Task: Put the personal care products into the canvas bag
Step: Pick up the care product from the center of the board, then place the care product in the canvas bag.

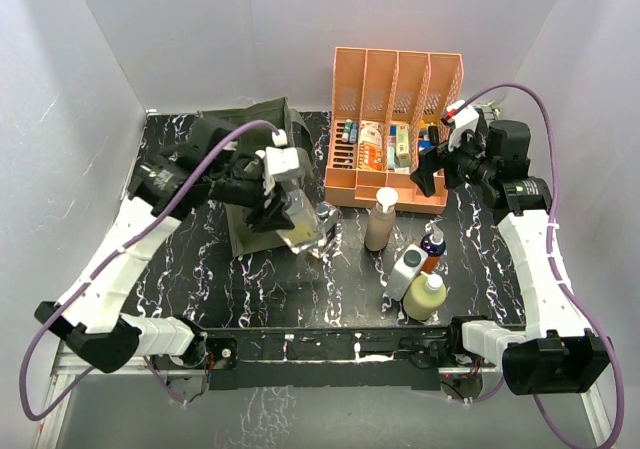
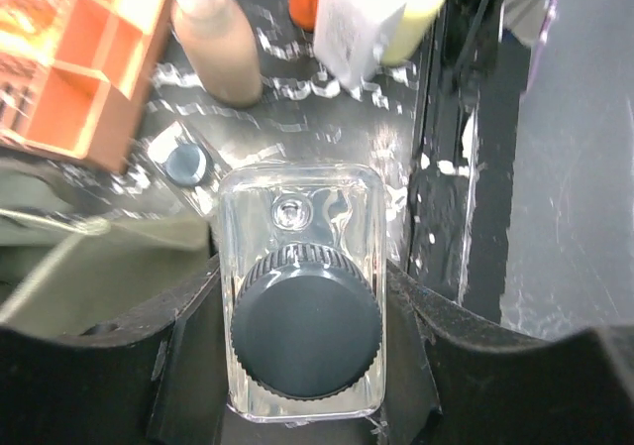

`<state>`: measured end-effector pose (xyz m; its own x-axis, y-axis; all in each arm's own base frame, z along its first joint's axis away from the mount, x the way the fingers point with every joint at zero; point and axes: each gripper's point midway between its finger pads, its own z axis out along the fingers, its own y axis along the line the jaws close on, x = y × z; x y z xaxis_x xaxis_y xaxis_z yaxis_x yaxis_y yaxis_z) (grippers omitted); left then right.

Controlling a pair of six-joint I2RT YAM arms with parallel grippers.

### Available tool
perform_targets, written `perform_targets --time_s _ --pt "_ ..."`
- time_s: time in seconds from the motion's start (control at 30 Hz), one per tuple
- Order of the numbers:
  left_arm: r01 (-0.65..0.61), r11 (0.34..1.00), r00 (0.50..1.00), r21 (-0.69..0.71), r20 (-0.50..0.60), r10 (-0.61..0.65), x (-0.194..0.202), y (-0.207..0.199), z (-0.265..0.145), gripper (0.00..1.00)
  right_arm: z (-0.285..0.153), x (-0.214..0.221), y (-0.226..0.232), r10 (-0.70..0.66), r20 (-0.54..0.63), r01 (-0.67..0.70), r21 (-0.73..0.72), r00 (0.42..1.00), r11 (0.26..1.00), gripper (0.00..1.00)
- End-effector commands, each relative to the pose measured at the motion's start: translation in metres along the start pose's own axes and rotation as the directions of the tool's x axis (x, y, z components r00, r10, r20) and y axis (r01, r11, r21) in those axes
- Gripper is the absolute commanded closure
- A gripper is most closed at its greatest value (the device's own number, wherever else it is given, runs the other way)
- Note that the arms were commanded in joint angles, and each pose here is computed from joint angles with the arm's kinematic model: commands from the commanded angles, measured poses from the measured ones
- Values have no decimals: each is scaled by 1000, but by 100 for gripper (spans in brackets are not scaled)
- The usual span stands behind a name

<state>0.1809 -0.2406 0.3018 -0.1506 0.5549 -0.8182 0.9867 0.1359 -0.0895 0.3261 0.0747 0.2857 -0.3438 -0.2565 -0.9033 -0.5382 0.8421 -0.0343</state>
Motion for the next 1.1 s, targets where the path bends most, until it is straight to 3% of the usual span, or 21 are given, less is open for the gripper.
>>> perform_targets --time_s 0.0,0.23,0.43,0.67,1.07 --pt "-125 988 972 -91 189 140 -74 -21 -58 100 -6 -28 -2 -21 66 21 -4 998 1000 1" --pt "-63 879 923 -473 308 232 -155 24 -131 100 -11 -28 -10 -13 66 12 24 998 1000 1" --pt "92 748 905 -657 369 213 -179 76 -178 100 -13 -27 -10 -17 74 15 31 997 999 1" --pt "54 620 959 -783 213 186 -154 126 -184 100 -14 -24 -7 -20 83 18 29 996 999 1" --pt "-87 563 993 -822 -30 110 -86 163 -154 100 -14 -22 -3 -24 95 22 17 995 1000 1"
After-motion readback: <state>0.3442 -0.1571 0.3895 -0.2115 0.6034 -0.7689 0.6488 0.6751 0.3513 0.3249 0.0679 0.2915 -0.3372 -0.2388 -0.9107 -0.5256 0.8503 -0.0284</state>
